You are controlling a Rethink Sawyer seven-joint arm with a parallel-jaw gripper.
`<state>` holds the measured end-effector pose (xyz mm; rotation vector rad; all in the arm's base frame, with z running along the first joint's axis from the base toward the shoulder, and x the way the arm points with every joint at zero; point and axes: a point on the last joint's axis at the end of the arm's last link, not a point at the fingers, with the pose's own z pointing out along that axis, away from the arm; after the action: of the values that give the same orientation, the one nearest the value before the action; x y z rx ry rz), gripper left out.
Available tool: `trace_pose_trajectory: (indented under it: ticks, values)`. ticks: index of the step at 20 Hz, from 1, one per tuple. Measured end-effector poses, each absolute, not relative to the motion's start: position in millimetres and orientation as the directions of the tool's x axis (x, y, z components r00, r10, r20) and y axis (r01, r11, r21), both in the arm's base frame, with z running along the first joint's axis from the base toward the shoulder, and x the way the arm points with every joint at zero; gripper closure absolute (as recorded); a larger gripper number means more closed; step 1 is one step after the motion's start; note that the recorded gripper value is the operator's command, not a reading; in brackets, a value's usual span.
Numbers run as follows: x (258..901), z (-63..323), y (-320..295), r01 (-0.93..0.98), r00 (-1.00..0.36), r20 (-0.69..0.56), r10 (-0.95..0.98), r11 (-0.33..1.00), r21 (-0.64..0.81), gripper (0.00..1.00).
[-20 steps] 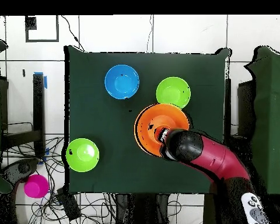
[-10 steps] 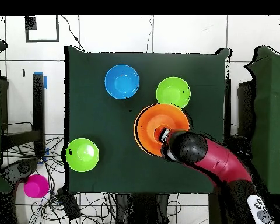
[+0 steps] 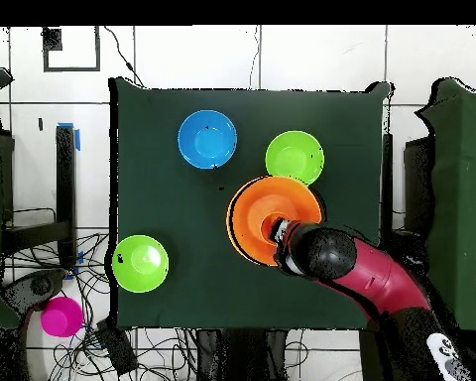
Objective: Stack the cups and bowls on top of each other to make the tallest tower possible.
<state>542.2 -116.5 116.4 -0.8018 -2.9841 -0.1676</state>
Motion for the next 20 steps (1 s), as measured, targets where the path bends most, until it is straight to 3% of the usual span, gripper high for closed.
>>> trace_pose_trajectory:
  ticks: [20]
  values:
    - [539, 121, -80, 0.444, -0.891, 0.123, 0.438, 0.895, 0.029, 1.0]
